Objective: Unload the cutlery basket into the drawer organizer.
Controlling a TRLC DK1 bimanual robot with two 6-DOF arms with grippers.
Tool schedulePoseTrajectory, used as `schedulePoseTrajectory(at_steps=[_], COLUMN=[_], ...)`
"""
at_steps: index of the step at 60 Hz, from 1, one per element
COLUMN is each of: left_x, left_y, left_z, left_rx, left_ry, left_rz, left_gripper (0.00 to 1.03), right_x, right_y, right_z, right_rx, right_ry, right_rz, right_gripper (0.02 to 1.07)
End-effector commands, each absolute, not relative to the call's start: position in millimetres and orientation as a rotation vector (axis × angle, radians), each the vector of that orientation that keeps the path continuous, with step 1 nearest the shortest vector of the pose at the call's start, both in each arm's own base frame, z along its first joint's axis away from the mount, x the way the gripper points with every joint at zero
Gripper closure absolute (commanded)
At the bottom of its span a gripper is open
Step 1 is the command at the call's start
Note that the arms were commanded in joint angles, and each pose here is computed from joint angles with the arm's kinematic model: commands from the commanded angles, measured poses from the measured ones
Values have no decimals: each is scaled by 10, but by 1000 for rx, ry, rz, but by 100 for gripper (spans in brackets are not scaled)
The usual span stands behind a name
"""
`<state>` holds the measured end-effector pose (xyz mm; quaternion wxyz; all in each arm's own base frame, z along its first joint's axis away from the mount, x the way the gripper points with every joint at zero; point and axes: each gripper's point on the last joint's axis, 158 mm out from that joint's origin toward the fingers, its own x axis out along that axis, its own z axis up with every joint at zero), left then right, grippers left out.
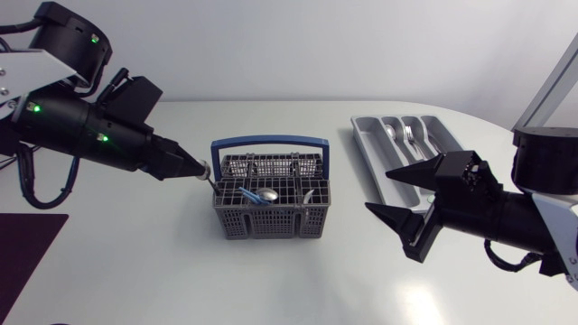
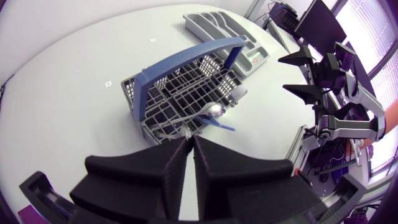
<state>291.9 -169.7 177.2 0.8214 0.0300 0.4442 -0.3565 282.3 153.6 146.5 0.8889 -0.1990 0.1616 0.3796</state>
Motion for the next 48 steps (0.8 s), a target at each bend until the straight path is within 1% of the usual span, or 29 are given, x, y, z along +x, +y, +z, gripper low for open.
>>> schedulePoseTrajectory(at_steps=[1,18,24,33,43,44,48], left_x=[2905,2740,2722,2732,2511,2521,2568], left_y=[-1681,-1732,-1757,-1725,-1553,-1474,-1336], left_z=[2004,2293,2339,2108,1872,1838,1748], left_rx=[66,81,99,147,413,472,544], left_ry=[891,828,810,849,783,754,740], left_rz=[-764,-808,-823,-842,-947,-947,-952], left_gripper=[88,88,88,88,84,82,81], right_x=[2732,2621,2585,2566,2556,2555,2560], right_y=[1539,1559,1593,1606,1588,1588,1594], right_z=[1424,1625,1615,1570,1472,1456,1441], right_rx=[-424,-432,-433,-434,-455,-456,-455], right_ry=[335,280,293,302,319,323,328], right_rz=[795,799,816,820,824,825,828], right_gripper=[20,20,20,20,20,20,20])
